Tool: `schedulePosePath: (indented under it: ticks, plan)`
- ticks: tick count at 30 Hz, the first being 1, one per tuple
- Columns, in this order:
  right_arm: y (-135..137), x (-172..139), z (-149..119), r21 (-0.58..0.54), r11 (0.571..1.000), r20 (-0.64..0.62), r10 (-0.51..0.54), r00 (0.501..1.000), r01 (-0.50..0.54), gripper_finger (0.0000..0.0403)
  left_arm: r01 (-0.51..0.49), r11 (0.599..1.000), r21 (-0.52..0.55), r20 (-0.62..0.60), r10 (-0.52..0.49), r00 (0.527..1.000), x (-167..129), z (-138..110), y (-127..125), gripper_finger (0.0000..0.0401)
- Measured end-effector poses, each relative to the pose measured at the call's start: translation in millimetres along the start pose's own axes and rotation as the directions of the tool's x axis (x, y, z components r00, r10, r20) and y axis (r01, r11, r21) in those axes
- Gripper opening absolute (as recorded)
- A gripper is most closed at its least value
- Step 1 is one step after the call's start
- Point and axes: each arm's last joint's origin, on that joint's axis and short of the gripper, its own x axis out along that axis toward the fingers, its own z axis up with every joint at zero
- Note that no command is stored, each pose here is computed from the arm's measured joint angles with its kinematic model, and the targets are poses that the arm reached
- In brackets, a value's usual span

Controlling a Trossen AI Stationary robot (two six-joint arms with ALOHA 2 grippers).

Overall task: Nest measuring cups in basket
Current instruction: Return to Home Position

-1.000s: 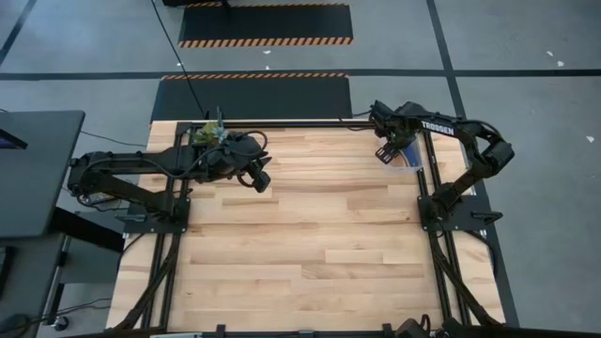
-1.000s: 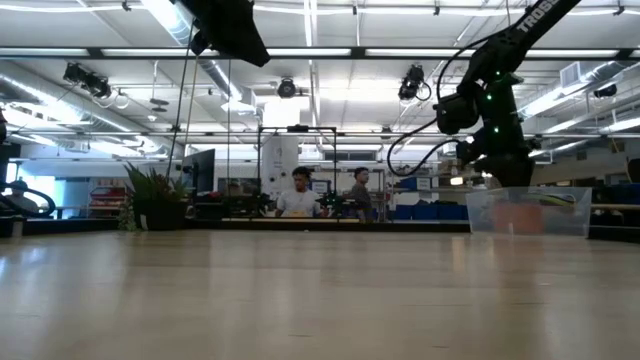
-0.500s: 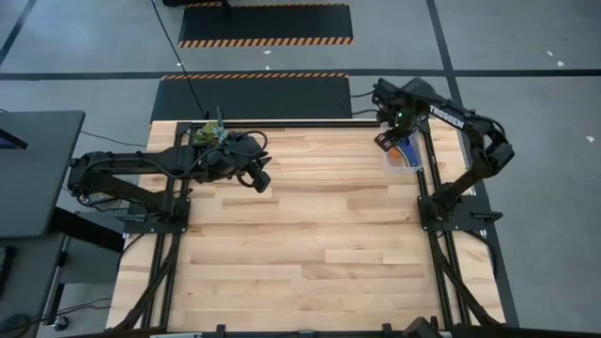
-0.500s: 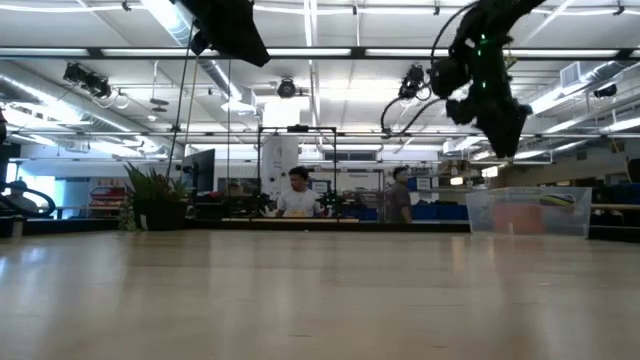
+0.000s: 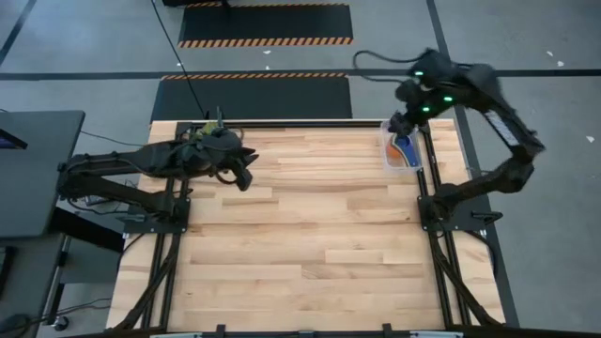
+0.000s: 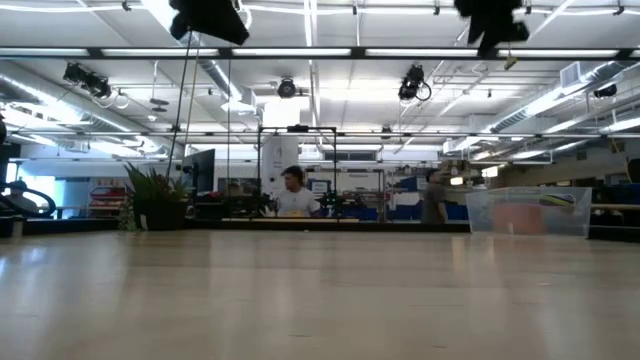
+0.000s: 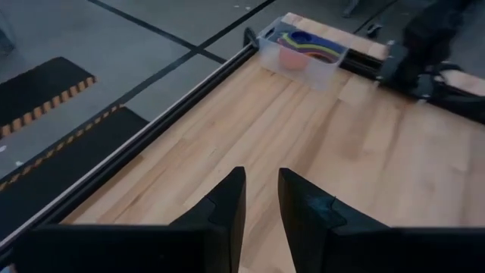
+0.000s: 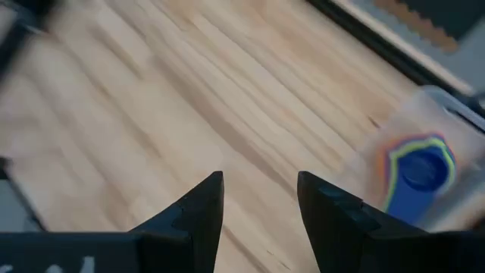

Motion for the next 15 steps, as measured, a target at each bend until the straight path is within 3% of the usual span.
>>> schedulePosePath:
  ticks: [7,15]
  plan:
    - [21,-63,-49,-0.039,0.991,0.214,0.134,0.968,-0.129,0.0175,0.096,0.995,-0.023,0.052,-0.095,0.994,-40,2,17,0.0087]
    - [22,-112,-106,-0.133,0.965,0.426,0.262,0.866,-0.226,0.0175,0.204,0.978,-0.045,0.114,-0.198,0.974,-93,-7,44,0.0087]
